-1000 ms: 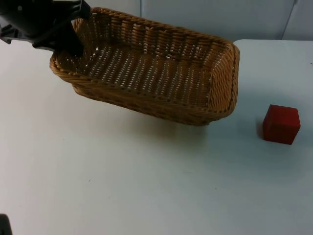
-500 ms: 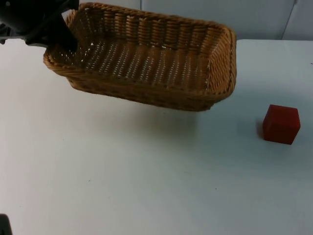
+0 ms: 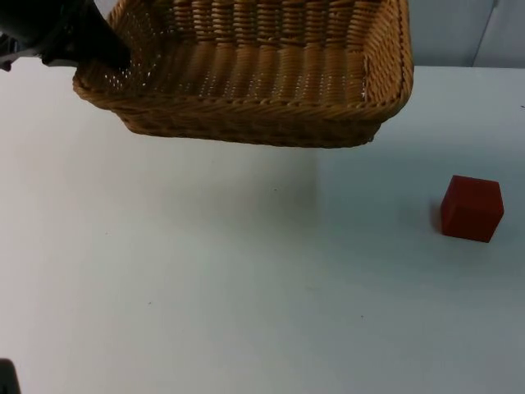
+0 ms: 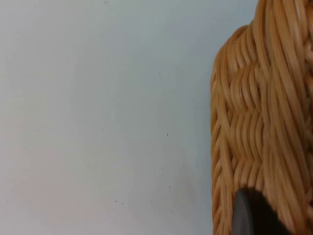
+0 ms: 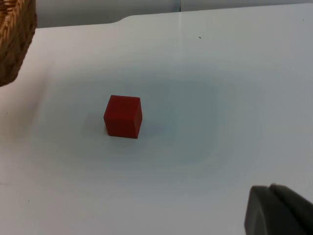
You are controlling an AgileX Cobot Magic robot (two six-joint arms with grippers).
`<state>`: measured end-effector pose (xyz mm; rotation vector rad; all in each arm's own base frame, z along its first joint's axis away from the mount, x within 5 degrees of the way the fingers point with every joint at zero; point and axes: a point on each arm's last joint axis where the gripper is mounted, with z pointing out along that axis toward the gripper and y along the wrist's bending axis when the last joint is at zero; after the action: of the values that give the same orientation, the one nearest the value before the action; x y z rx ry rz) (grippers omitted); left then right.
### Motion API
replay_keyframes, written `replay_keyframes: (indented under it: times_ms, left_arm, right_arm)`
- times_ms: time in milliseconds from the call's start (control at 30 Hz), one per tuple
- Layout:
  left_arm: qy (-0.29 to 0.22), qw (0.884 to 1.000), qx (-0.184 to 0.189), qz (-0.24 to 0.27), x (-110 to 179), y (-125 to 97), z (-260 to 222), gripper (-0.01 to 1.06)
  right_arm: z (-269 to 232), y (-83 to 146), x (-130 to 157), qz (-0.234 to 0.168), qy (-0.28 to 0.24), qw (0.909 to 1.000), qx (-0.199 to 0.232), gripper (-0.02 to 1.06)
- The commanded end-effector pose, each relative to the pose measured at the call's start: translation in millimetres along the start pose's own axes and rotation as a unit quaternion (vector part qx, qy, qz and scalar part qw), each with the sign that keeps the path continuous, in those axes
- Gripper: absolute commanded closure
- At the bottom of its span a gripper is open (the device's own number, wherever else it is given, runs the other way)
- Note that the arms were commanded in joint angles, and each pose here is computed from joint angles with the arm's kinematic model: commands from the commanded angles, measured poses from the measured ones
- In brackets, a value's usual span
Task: Pick up the basket with the left hand and place the cube into the basket with the right hand.
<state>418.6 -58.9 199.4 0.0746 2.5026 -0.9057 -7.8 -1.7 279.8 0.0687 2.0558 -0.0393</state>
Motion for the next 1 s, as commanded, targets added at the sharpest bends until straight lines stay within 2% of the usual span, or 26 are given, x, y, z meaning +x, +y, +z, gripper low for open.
replay_keyframes:
  times_ms: [0,633,800,967]
  left_arm:
    - [-0.011,1.0,0.021,-0.012,-3.3,-8.4,-6.4,1.05]
    - [-0.015,1.0,0.018,-0.012,-4.0,-7.8,-6.4,1.05]
    - [-0.014,1.0,0.018,-0.012,-3.9,-7.9,-6.4,1.05]
    - [-0.014,1.0,0.018,-0.012,-3.9,-7.9,-6.4,1.05]
  right_arm:
    - [1.3,0.3,0.5,0.001,-0.003,1.0,-0.003,1.04]
    - [1.3,-0.9,0.5,0.011,-0.003,0.9999,0.004,1.04]
    - [15.3,-7.7,-18.1,-0.017,0.028,0.9985,0.044,1.04]
    - [40.4,-6.2,-49.1,-0.023,0.059,0.9971,0.042,1.04]
